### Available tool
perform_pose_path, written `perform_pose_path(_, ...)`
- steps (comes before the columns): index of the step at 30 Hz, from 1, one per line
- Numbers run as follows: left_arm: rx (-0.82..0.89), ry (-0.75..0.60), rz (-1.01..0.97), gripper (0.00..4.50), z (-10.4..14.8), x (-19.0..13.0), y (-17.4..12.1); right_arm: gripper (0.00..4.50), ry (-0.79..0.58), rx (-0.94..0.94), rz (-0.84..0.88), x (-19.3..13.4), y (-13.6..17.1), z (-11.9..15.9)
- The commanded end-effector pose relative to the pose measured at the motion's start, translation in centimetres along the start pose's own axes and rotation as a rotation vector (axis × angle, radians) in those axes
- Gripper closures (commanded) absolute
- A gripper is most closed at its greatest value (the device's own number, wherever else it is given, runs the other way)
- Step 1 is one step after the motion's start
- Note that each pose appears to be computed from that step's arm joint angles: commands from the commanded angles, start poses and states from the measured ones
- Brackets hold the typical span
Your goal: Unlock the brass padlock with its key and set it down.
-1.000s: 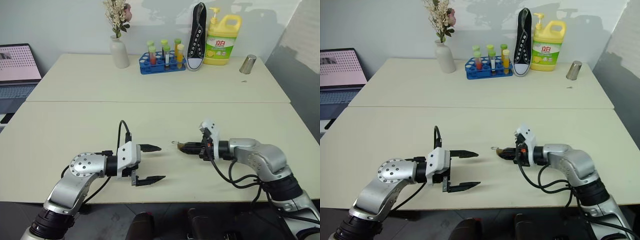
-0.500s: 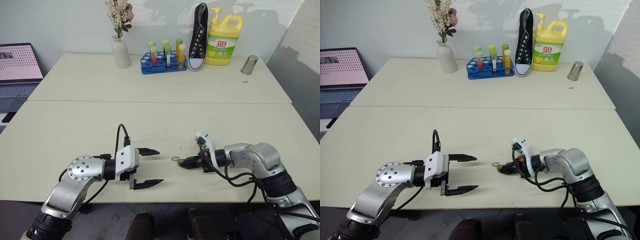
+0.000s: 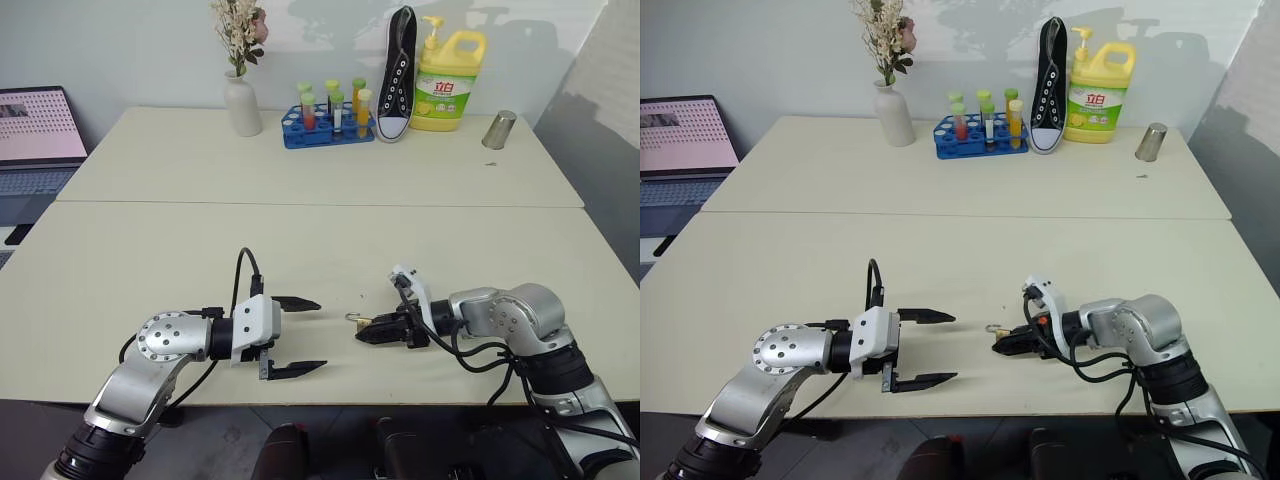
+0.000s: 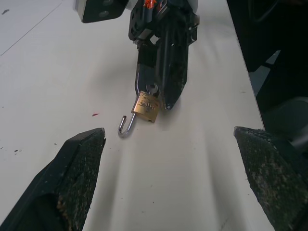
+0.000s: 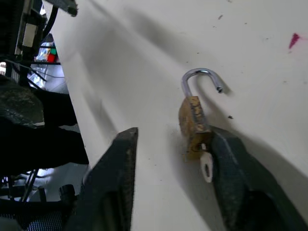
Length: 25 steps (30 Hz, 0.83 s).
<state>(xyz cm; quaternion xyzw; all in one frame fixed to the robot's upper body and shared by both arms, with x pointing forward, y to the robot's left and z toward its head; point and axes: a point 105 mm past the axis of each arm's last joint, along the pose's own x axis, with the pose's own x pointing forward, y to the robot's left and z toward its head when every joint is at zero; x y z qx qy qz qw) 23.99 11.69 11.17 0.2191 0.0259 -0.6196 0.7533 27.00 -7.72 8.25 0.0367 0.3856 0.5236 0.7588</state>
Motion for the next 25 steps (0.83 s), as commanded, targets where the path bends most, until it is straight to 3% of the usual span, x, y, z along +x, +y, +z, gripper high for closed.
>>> perform_pose_path(1, 0.009, -0.022, 0.008, 0.00, 0.9, 0.2, 0.1, 1.98, 0.026, -0.199, -0.137, -1.8, -1.4, -0.5)
perform_pose_path(10, -0.026, 0.037, 0.060, 0.00, 1.1, 0.2, 0.7, 1.98, -0.069, -0.538, -0.204, -4.5, 0.6, 0.7)
perform_pose_path(16, -0.018, 0.026, 0.056, 0.00, 2.0, -0.5, 1.3, 1.98, -0.164, -0.630, -0.203, -7.4, 3.1, 1.6)
perform_pose_path(25, -0.003, 0.007, 0.030, 0.00, 2.5, -0.8, 1.5, 1.98, -0.134, -0.652, -0.176, -7.5, 3.9, 0.6)
